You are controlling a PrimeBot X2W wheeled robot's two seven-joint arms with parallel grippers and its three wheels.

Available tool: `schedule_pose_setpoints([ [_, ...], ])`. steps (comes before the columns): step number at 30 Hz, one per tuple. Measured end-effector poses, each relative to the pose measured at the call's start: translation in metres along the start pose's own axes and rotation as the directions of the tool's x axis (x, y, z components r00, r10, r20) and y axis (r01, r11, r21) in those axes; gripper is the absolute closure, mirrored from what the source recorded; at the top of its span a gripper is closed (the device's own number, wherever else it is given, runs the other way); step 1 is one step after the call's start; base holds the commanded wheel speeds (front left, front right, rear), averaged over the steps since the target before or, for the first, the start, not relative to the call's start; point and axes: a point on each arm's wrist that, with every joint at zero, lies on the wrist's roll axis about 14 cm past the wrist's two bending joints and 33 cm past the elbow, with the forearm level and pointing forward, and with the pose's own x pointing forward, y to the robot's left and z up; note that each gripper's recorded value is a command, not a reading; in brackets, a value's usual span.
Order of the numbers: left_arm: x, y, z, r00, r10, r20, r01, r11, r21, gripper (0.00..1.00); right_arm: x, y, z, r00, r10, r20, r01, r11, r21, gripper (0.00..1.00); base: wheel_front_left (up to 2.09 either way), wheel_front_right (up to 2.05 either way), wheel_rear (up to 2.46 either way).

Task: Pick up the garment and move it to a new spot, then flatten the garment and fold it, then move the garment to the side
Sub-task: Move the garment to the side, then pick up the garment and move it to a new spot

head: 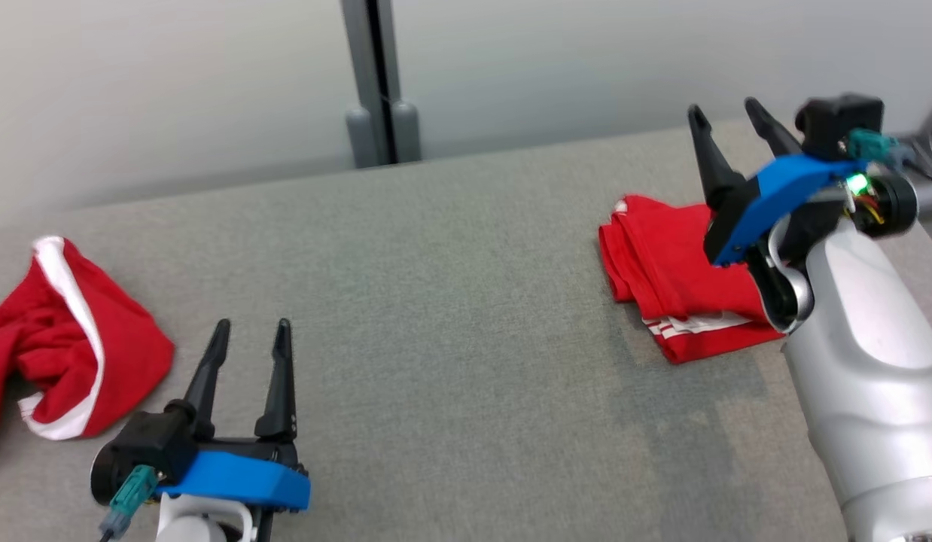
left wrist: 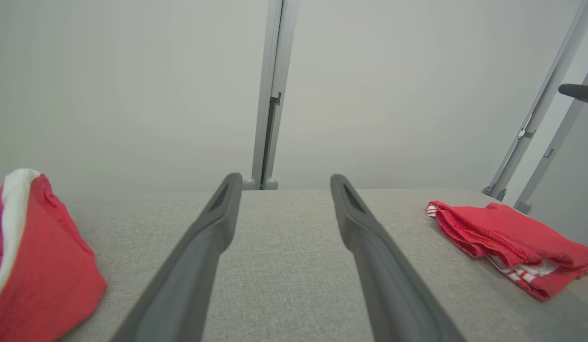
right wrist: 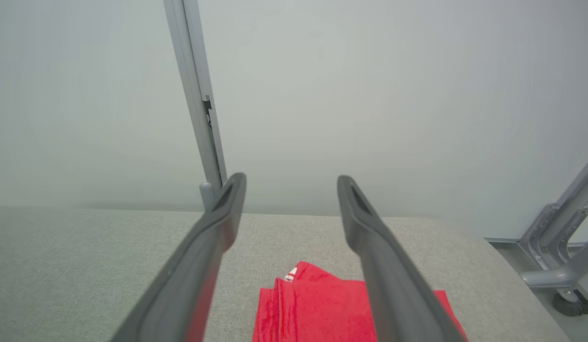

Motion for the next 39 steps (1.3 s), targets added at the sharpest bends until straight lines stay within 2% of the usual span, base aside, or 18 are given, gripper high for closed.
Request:
schedule_pose_setpoints([
  [6,-0.037,0.025,0.027,0.993,0.103,0.065,-0.106,0.994,0.029,0.00,-0.034,0.027,0.024,0.985,0.077,0.155,-0.085,0.996,0.041,0.00,0.00,0.00,0.00],
  [11,-0.064,0.050,0.040,0.976,0.190,0.101,-0.196,0.980,0.043,0.00,-0.063,0.045,0.000,0.978,0.112,0.174,-0.130,0.986,0.100,0.00,0.00,0.00,0.00],
  [15,-0.081,0.063,0.043,0.964,0.242,0.112,-0.249,0.967,0.051,0.00,-0.082,0.058,-0.014,0.969,0.135,0.206,-0.159,0.981,0.107,0.00,0.00,0.00,0.00],
  [20,-0.096,0.073,0.045,0.949,0.292,0.124,-0.299,0.953,0.047,0.00,-0.104,0.071,-0.046,0.970,0.164,0.178,-0.186,0.977,0.109,0.00,0.00,0.00,0.00],
  [26,-0.105,0.073,0.030,0.949,0.306,0.079,-0.310,0.950,0.043,0.00,-0.119,0.068,-0.074,0.981,0.146,0.127,-0.162,0.979,0.122,0.00,0.00,0.00,0.00],
  [39,-0.099,0.063,0.017,0.957,0.286,0.045,-0.287,0.958,0.021,0.00,-0.125,0.070,-0.082,0.985,0.130,0.117,-0.146,0.979,0.144,0.00,0.00,0.00,0.00],
])
